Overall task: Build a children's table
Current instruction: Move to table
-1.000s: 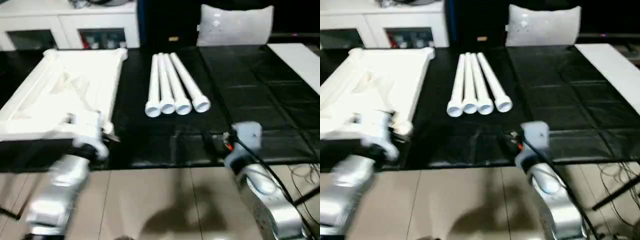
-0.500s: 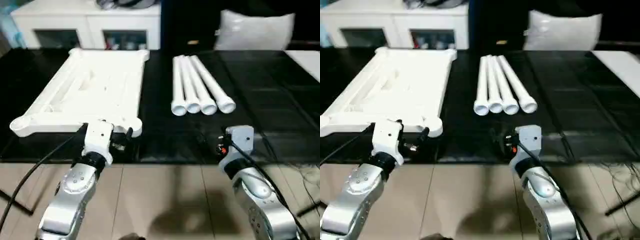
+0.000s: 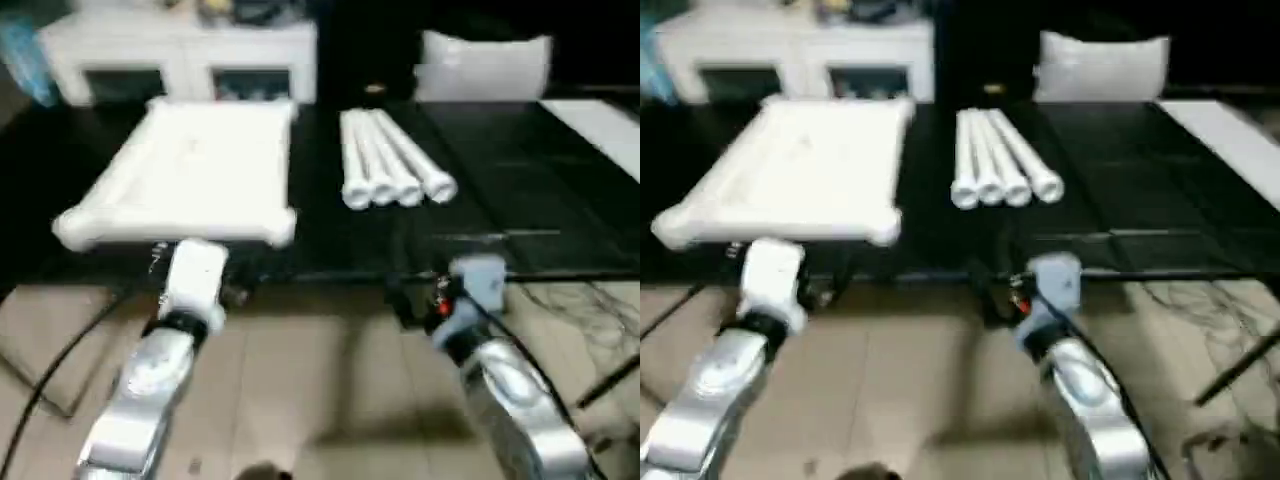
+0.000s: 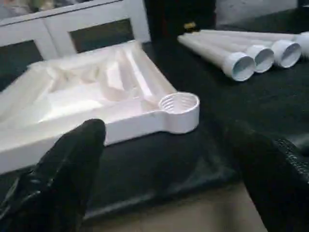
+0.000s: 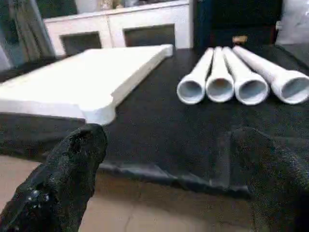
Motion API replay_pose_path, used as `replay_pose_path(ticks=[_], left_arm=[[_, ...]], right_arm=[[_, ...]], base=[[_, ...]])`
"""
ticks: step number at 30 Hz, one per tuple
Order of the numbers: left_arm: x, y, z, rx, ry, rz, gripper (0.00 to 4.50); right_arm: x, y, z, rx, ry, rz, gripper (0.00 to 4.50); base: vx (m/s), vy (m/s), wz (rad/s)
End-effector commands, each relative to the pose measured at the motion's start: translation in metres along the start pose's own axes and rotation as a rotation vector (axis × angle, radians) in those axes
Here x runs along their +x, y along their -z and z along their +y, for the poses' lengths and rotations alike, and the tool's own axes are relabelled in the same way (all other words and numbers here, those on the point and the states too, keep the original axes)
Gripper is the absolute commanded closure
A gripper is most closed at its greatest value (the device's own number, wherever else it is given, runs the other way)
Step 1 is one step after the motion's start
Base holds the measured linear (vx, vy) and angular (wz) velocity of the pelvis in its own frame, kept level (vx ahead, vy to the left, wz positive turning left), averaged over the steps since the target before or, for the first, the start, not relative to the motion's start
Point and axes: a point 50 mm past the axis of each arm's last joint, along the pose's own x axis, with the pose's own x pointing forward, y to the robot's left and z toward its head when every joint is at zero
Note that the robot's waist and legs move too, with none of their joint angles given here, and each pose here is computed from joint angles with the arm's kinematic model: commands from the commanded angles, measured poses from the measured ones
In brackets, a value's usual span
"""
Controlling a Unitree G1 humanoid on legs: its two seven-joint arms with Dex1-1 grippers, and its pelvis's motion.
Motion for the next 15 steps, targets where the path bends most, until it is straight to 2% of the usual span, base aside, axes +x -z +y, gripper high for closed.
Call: replay_pose_path(ticks=[1, 3, 7, 10, 15], left_arm=[[-0.0014, 0.0011, -0.0005, 0.013, 0.008, 0.006, 0.06], [-0.0012, 0.0004, -0.0014, 0.010, 0.011, 0.005, 0.06], [0.0002, 0.0002, -0.0003, 0.002, -0.009, 0.002, 0.06], [0.0013, 0.0011, 0.0008, -0.021, -0.018, 0.012, 0.06], [0.0002, 0.0027, 0.0025, -0.037, -0.023, 0.020, 0.06]], right_arm=[[0.0013, -0.0035, -0.0074, -0.024, 0.046, -0.008, 0.00], [0.0017, -0.0020, -0.0031, -0.037, 0.016, -0.004, 0.00], [0.0006, 0.0014, -0.0009, -0.083, 0.026, 0.015, 0.00], [0.0016, 0.0042, -0.0015, -0.017, 0.049, 0.053, 0.00], [0.0030, 0.0047, 0.0003, -0.109, 0.004, 0.056, 0.00]], base=[[0.072, -0.082, -0.02], [0.075, -0.016, 0.00], [-0.088, 0.034, 0.08], [0.000, 0.000, 0.00], [0.000, 0.000, 0.00]])
